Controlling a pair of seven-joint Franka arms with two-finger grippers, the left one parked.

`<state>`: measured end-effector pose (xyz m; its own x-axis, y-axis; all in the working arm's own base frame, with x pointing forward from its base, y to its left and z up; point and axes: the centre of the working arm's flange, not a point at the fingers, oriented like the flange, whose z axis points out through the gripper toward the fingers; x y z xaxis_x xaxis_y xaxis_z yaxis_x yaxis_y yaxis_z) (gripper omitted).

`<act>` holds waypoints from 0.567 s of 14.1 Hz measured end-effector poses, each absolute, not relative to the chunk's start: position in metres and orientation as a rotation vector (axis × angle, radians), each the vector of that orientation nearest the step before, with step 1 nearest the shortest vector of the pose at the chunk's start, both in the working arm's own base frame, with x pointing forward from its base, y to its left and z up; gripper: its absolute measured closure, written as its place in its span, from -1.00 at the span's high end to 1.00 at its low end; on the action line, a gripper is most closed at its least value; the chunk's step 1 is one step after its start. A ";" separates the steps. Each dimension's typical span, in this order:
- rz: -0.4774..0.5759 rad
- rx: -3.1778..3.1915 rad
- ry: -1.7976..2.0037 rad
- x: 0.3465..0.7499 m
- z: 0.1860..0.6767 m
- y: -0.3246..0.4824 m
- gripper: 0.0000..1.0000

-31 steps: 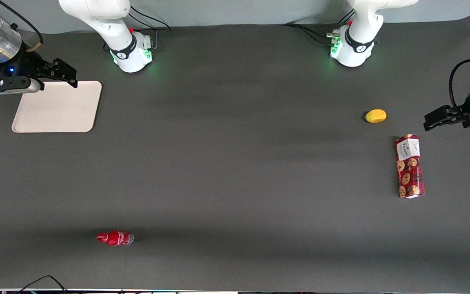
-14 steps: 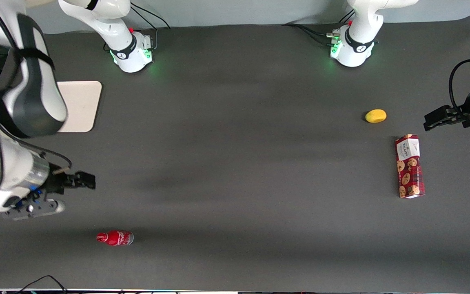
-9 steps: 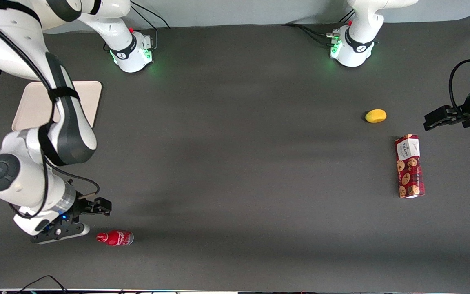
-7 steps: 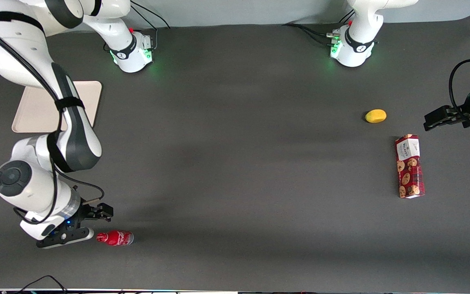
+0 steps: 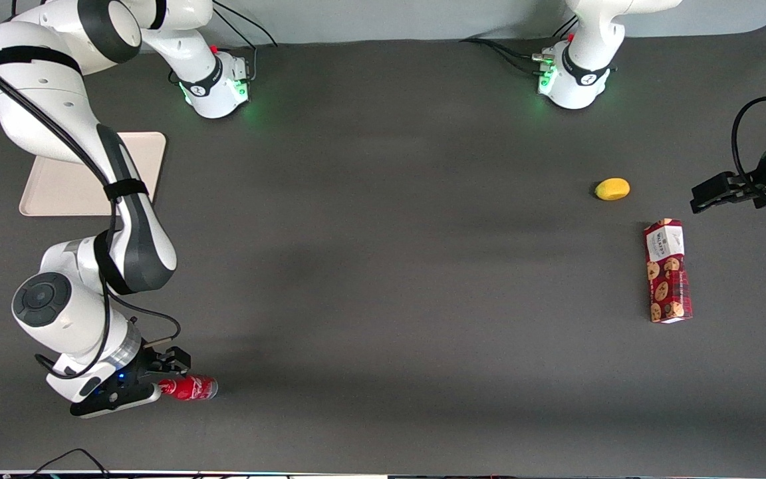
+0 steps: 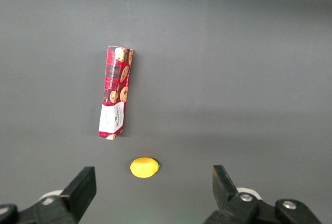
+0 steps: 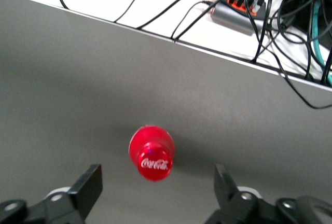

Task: Place coke bottle on tray
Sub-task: 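Lower the open right gripper around the bottle cap and close it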

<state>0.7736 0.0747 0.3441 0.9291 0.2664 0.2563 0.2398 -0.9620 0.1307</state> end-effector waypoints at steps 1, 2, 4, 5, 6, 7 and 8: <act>0.426 2.987 0.407 0.775 0.343 0.075 0.82; 0.429 2.985 0.417 0.776 0.342 0.075 0.69; 0.424 2.985 0.424 0.776 0.338 0.074 0.55; 0.423 2.984 0.426 0.776 0.338 0.074 0.45; 0.423 2.982 0.434 0.776 0.338 0.074 0.45; 0.422 2.980 0.444 0.776 0.338 0.074 0.35; 0.422 2.978 0.452 0.776 0.338 0.074 0.35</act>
<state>0.7764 0.0740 0.3379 0.9176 0.3039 0.2563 0.2762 -0.9510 0.1389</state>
